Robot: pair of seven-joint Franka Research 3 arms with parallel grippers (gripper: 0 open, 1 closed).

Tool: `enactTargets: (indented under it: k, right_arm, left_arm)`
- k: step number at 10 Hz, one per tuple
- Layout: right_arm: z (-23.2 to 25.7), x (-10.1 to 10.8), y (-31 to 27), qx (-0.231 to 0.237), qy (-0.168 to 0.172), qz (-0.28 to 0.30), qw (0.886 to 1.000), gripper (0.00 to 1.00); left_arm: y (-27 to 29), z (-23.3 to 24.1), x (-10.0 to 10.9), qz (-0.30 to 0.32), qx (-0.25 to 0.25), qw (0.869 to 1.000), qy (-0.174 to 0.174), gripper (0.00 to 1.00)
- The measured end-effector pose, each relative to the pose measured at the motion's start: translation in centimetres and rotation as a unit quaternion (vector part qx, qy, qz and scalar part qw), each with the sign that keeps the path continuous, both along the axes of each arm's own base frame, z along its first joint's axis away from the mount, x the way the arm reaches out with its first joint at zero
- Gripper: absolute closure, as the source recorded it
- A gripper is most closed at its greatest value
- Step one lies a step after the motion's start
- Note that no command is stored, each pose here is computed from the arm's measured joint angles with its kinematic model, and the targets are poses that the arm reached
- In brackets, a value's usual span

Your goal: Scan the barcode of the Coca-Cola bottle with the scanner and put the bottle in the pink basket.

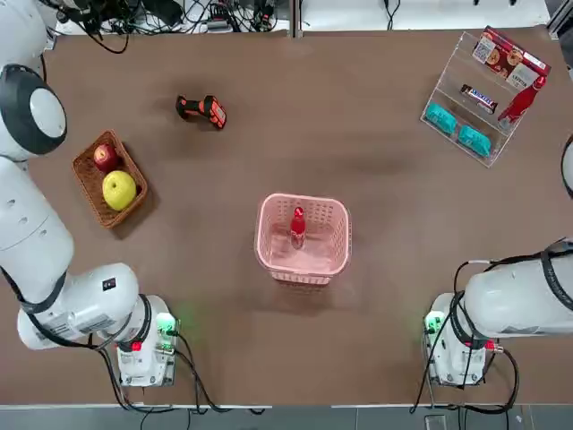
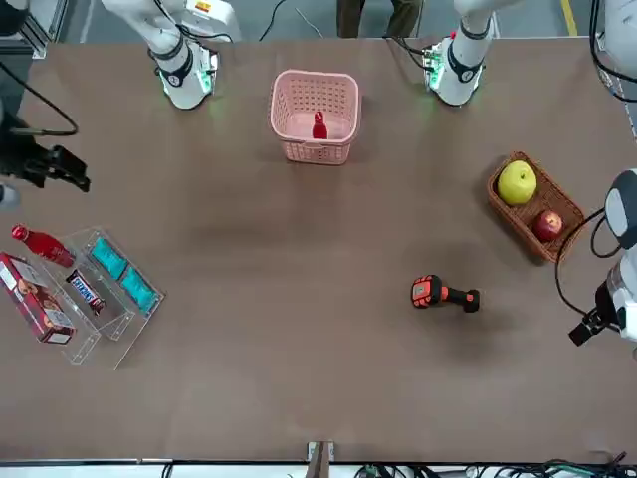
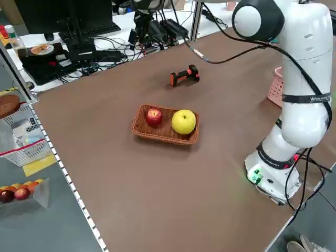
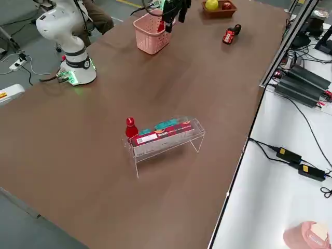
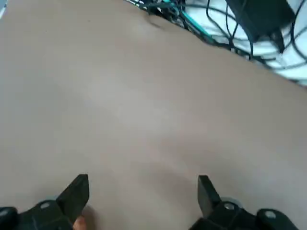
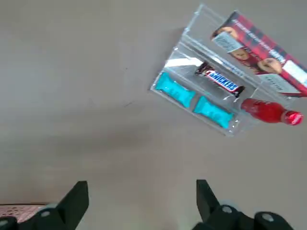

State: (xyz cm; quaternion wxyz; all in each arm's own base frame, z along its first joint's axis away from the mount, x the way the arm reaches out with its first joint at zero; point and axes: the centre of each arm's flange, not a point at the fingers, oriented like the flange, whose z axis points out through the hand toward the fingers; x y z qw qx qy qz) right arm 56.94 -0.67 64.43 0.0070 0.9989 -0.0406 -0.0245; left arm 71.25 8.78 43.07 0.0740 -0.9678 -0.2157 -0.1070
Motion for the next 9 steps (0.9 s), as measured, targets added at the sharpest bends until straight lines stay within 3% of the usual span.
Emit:
enactTargets:
  k: [3, 6, 9]
  right_arm:
    - [0.0, 0.0, -1.8, 0.008, -0.002, 0.001, 1.0, 0.01]
    - [0.1, 0.0, -1.2, 0.02, -0.004, 0.004, 1.0, 0.01]
    - [1.8, -0.7, -0.9, 0.028, -0.018, 0.006, 0.999, 0.01]
  left_arm:
    - [-0.5, 8.3, -3.4, -0.085, -0.018, 0.996, 0.031, 0.0]
    - [-4.5, 15.5, -8.9, -0.109, -0.033, 0.99, 0.086, 0.0]
    - [-8.7, 19.5, -12.6, -0.131, -0.064, 0.984, 0.102, 0.0]
